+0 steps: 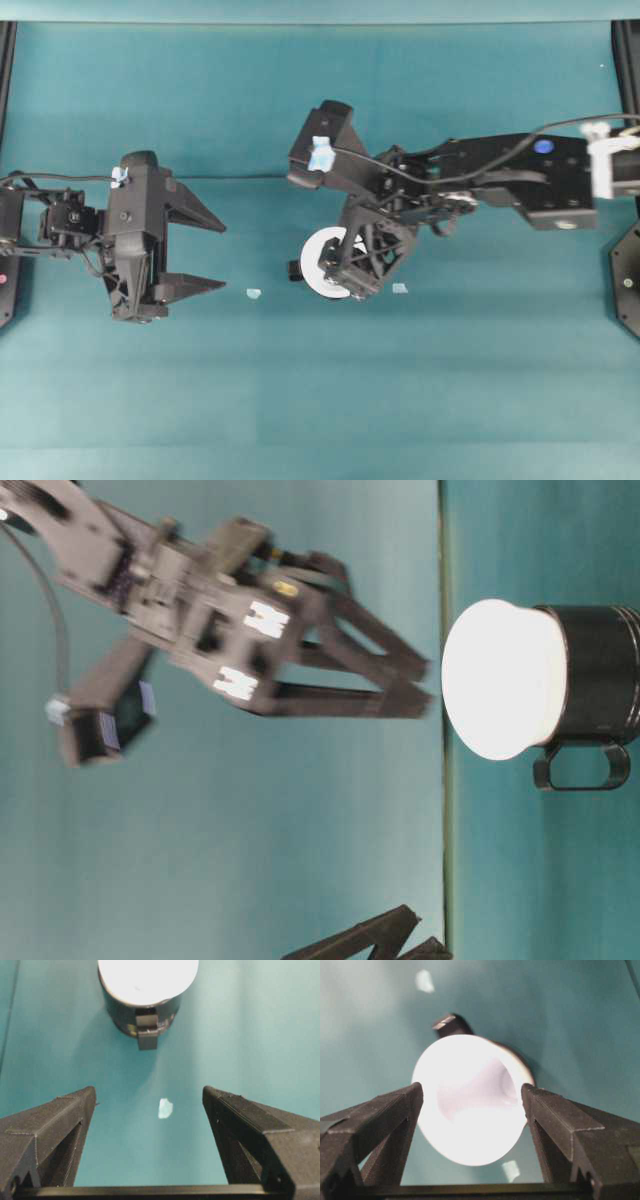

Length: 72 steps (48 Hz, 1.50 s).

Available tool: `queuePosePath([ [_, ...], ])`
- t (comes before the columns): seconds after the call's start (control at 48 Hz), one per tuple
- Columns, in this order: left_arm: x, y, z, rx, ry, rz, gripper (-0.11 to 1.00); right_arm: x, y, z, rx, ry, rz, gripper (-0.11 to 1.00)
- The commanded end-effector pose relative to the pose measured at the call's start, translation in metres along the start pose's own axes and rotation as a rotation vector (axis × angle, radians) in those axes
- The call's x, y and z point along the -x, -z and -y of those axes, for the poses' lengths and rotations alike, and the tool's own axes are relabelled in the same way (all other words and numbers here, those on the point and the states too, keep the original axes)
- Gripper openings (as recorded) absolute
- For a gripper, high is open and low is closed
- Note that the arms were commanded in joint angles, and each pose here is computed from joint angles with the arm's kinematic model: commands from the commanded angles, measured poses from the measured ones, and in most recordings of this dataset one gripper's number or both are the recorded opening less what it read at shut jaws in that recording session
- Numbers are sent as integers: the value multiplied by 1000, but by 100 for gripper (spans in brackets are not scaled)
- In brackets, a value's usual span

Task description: Put the paper cup into the moved cup holder.

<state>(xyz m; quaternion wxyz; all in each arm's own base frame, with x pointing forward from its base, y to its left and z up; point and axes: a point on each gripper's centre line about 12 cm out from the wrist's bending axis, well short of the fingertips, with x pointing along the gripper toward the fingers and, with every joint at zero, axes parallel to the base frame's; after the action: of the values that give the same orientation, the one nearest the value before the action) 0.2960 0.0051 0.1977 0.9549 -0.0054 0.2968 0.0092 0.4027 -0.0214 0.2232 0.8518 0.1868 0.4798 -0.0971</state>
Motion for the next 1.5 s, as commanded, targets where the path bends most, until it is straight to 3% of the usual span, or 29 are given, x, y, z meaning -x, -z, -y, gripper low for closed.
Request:
queuePosePath([
  [0.0, 1, -4, 0, -2, 1, 15, 88, 30, -7, -6, 7, -29, 75, 86],
  [0.229, 1, -4, 0, -2, 1, 15, 88, 67, 0, -2, 37, -39, 164, 86],
  [0.521, 1, -4, 0, -2, 1, 15, 88, 85, 27, 4, 46, -65, 226, 86],
  [0.979, 1, -4, 0, -2, 1, 15, 88, 99, 57, 15, 59, -78, 275, 86],
  [1.479, 1, -4, 0, -2, 1, 15, 88, 101, 66, 15, 112, -71, 275, 86],
])
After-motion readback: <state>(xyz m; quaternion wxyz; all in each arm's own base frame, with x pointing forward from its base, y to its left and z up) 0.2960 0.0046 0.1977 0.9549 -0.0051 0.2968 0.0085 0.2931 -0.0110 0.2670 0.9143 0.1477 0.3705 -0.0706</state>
